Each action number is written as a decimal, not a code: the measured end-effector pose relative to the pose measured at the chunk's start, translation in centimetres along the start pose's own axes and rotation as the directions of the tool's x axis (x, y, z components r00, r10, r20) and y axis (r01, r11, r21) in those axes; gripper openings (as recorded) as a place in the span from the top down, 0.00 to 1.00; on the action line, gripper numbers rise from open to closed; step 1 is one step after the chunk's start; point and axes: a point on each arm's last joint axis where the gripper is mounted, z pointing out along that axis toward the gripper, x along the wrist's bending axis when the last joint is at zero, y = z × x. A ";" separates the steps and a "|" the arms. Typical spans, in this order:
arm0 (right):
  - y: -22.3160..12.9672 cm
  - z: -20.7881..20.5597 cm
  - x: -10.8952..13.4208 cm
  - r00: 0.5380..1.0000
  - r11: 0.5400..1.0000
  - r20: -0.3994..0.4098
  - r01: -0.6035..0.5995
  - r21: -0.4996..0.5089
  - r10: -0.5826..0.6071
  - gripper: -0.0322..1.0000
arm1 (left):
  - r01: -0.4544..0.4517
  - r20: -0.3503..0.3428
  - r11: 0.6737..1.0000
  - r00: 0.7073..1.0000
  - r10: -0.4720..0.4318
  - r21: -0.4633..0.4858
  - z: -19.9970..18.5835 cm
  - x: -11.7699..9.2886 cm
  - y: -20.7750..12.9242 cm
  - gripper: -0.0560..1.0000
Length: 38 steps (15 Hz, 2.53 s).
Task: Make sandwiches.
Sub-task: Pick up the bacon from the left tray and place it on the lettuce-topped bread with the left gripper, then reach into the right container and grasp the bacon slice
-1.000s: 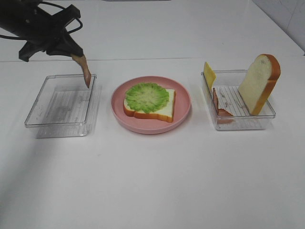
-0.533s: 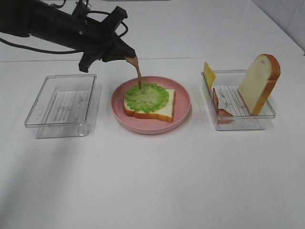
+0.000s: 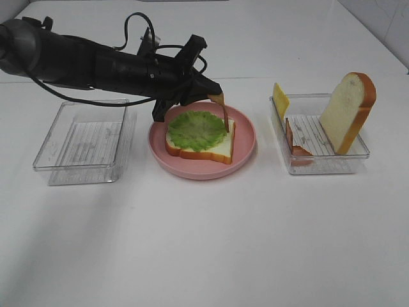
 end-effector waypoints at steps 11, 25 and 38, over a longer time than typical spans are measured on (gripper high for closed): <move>0.0 0.0 0.0 1.000 1.000 0.000 0.000 0.000 0.000 0.28 | -0.055 -0.065 0.998 0.996 0.058 0.040 -1.9 2.7 1.9 0.88; 0.0 0.0 0.0 1.000 1.000 0.000 0.000 0.000 0.000 0.28 | -0.444 -0.295 0.889 0.840 0.456 0.110 -9.5 -4.5 2.9 0.20; 0.0 0.0 0.0 1.000 1.000 0.000 0.000 0.000 0.000 0.28 | -0.567 -0.683 0.786 0.474 0.556 0.246 -31.3 -16.4 -5.0 0.20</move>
